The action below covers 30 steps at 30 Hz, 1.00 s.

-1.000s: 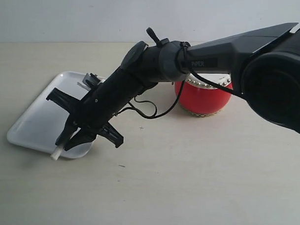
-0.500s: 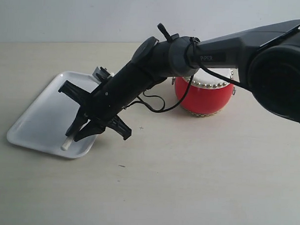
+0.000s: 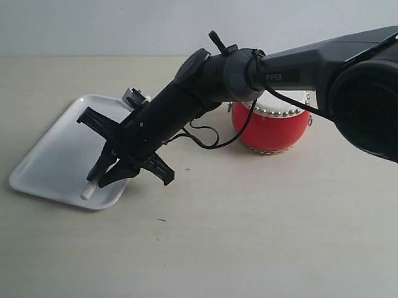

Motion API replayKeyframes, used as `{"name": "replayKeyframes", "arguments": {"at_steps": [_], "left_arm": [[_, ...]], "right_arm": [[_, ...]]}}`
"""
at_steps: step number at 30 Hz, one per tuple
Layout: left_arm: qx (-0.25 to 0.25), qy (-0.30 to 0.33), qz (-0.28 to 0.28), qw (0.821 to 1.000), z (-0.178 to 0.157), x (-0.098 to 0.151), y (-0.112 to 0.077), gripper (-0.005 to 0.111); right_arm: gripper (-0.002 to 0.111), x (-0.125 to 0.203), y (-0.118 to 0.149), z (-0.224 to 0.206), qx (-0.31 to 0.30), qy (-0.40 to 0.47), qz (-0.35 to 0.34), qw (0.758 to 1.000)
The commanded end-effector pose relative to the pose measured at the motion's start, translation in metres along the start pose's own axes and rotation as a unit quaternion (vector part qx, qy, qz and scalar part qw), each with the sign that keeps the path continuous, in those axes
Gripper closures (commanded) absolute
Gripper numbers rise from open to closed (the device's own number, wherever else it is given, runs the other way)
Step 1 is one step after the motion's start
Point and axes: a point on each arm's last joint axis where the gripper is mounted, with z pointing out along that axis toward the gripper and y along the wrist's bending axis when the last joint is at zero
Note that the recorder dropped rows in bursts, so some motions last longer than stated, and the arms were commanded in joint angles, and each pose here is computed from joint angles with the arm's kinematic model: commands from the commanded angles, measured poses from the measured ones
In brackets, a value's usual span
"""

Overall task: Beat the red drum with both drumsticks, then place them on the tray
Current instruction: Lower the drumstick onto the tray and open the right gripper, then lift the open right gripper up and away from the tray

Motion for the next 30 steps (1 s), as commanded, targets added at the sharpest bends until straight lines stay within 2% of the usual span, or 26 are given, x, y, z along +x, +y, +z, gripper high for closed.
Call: {"name": "replayKeyframes", "arguments": {"at_steps": [1, 7, 14, 16, 20, 26, 30], "left_arm": [[0.007, 0.001, -0.001, 1.000, 0.000, 0.001, -0.001, 0.107], [0.007, 0.001, -0.001, 1.000, 0.000, 0.001, -0.001, 0.107], [0.007, 0.001, 0.007, 1.000, 0.000, 0.001, -0.001, 0.107], [0.007, 0.001, 0.007, 1.000, 0.000, 0.001, -0.001, 0.107], [0.006, -0.002, 0.008, 1.000, 0.000, 0.000, 0.000, 0.107], [0.005, -0.011, 0.007, 1.000, 0.000, -0.001, 0.000, 0.107], [0.006, -0.006, 0.007, 1.000, 0.000, -0.001, 0.000, 0.107]], "right_arm": [[0.090, -0.002, 0.000, -0.003, 0.007, -0.006, -0.014, 1.000], [0.076, -0.002, -0.001, -0.003, 0.013, -0.006, -0.018, 1.000], [0.069, -0.001, 0.000, -0.003, 0.011, -0.002, -0.015, 1.000], [0.069, 0.001, 0.003, -0.006, 0.008, 0.002, -0.020, 1.000], [0.069, 0.007, 0.011, -0.014, 0.003, 0.011, -0.093, 0.996], [0.070, 0.017, 0.026, -0.032, 0.001, 0.011, -0.164, 0.986], [0.082, 0.020, 0.039, -0.052, 0.024, -0.027, -0.211, 0.977]]}}
